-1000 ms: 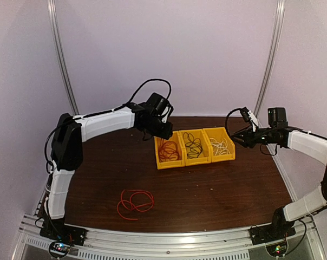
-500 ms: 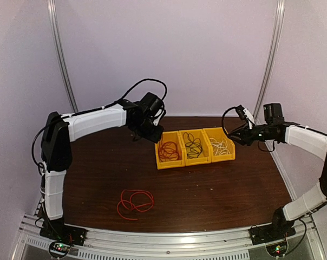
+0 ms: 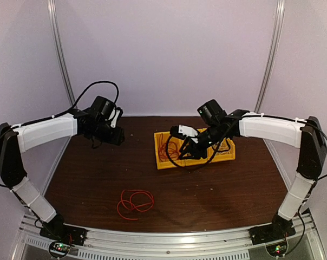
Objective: Untangle the cables
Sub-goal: Place the untangled cable in the bin, then pick up the untangled cable from the corner of the board, then pull the untangled cable.
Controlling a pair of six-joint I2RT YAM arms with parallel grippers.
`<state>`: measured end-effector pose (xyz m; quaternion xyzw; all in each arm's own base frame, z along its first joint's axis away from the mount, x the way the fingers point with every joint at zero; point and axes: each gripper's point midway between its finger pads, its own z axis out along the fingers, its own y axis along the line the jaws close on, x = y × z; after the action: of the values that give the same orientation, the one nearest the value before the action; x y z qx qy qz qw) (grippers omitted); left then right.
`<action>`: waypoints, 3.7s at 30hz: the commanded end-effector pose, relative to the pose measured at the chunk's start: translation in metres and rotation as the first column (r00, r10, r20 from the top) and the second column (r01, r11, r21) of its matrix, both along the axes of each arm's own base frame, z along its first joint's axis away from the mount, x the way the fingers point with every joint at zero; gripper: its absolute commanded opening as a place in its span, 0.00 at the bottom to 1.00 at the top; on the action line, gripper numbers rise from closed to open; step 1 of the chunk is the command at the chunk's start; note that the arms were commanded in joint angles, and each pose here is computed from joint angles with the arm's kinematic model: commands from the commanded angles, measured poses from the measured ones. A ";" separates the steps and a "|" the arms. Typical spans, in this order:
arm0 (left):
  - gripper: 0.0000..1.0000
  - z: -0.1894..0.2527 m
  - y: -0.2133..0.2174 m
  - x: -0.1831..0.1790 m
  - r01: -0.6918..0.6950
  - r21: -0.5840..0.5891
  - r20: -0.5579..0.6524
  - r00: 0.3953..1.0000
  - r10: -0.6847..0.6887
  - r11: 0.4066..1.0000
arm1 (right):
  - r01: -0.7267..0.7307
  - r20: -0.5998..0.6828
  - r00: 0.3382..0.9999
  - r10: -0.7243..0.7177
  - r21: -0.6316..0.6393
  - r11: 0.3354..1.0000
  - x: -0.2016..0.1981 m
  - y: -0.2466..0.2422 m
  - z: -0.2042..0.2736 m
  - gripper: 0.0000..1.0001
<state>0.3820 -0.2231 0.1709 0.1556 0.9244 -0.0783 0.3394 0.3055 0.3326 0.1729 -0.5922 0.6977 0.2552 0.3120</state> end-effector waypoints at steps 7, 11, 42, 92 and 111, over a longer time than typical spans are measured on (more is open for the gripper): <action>0.49 -0.023 0.022 -0.029 -0.024 -0.125 -0.005 1.000 0.023 0.992 | -0.361 -0.041 0.932 0.359 -0.174 0.916 -0.090 0.101 -0.048 0.33; 0.49 -0.040 0.030 -0.040 -0.027 -0.127 -0.034 0.999 0.023 0.992 | -0.479 -0.064 0.876 0.478 -0.223 0.849 -0.125 0.123 -0.069 0.37; 0.46 0.018 0.038 -0.082 0.053 -0.345 0.143 0.990 -0.003 0.937 | -0.389 0.012 0.921 0.389 -0.016 0.921 -0.082 0.160 0.035 0.00; 0.29 -0.145 -0.099 -0.163 0.654 0.001 0.074 0.754 -0.653 0.756 | -0.069 -0.402 0.901 0.164 0.240 0.968 0.022 0.116 -0.008 0.02; 0.00 0.015 -0.057 -0.153 0.463 -0.002 0.426 0.802 -0.418 0.887 | 0.057 -0.186 0.983 0.009 0.347 0.936 0.091 0.017 0.130 0.00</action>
<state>0.1988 -0.3116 0.1087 0.4547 0.7688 -0.2025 0.4015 0.3860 0.3966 0.2121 -0.4922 0.7010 0.4449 0.2615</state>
